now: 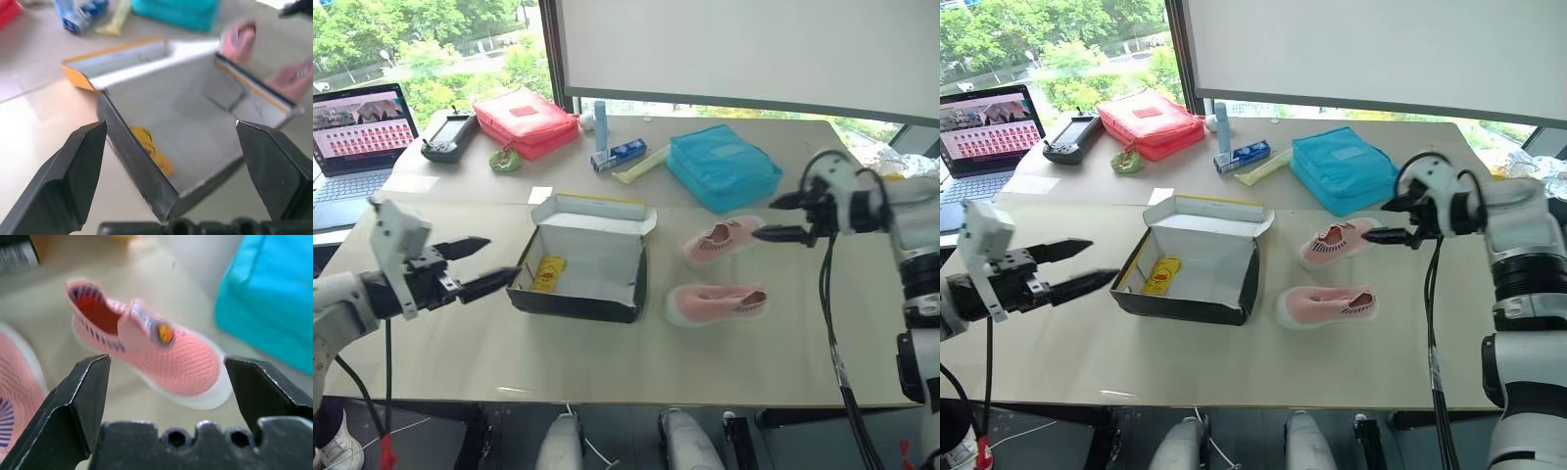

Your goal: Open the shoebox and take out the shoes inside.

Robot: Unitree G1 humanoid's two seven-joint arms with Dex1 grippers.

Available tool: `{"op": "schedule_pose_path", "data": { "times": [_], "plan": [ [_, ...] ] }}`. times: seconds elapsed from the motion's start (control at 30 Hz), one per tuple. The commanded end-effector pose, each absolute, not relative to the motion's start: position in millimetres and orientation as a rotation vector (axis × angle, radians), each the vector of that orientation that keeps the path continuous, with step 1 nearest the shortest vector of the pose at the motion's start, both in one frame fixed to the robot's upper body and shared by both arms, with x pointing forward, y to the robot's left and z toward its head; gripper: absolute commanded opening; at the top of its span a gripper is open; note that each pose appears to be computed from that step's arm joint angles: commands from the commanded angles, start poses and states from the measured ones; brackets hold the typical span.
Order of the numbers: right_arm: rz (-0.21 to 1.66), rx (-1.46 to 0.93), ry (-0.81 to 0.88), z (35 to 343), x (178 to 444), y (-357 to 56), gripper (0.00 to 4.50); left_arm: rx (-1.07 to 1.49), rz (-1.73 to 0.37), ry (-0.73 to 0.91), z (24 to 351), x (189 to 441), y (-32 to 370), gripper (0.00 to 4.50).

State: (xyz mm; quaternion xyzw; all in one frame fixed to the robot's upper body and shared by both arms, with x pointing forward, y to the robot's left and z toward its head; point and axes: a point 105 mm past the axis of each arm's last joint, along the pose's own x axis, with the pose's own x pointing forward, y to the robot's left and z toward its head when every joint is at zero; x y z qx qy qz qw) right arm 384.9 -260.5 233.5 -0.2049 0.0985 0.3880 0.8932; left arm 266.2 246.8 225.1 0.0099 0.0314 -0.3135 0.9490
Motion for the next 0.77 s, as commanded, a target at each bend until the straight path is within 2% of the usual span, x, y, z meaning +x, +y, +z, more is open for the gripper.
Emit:
{"op": "schedule_pose_path", "data": {
  "times": [0.03, 0.07, 0.17, 0.33, 0.53, 0.67, 0.77],
  "plan": [
    [0.674, -0.220, 0.095, 245.6, 390.8, -282.0, 4.38, 0.003, -0.408, -0.123, 250.8, 277.4, 281.7, 4.50],
    [0.586, -0.203, 0.089, 238.8, 396.8, -291.9, 4.38, 0.005, -0.331, -0.146, 249.4, 281.1, 291.9, 4.50],
    [0.170, -0.198, -0.010, 224.5, 412.1, -336.7, 4.38, -0.002, -0.130, -0.221, 239.6, 284.7, 315.6, 4.50],
    [-0.055, -0.199, -0.064, 202.9, 411.3, -355.5, 4.38, -0.063, -0.030, -0.278, 221.5, 283.9, 317.7, 4.50],
    [-0.031, -0.210, -0.117, 184.7, 415.1, -326.2, 4.38, -0.050, 0.040, -0.204, 174.5, 282.5, 307.7, 4.50],
    [-0.024, -0.195, -0.124, 171.6, 413.0, -312.0, 4.38, -0.053, 0.070, -0.181, 156.2, 283.2, 298.2, 4.50],
    [-0.030, -0.148, -0.129, 159.5, 411.1, -304.6, 4.38, -0.120, -0.007, -0.055, 129.0, 288.7, 280.7, 4.50]
  ]
}}
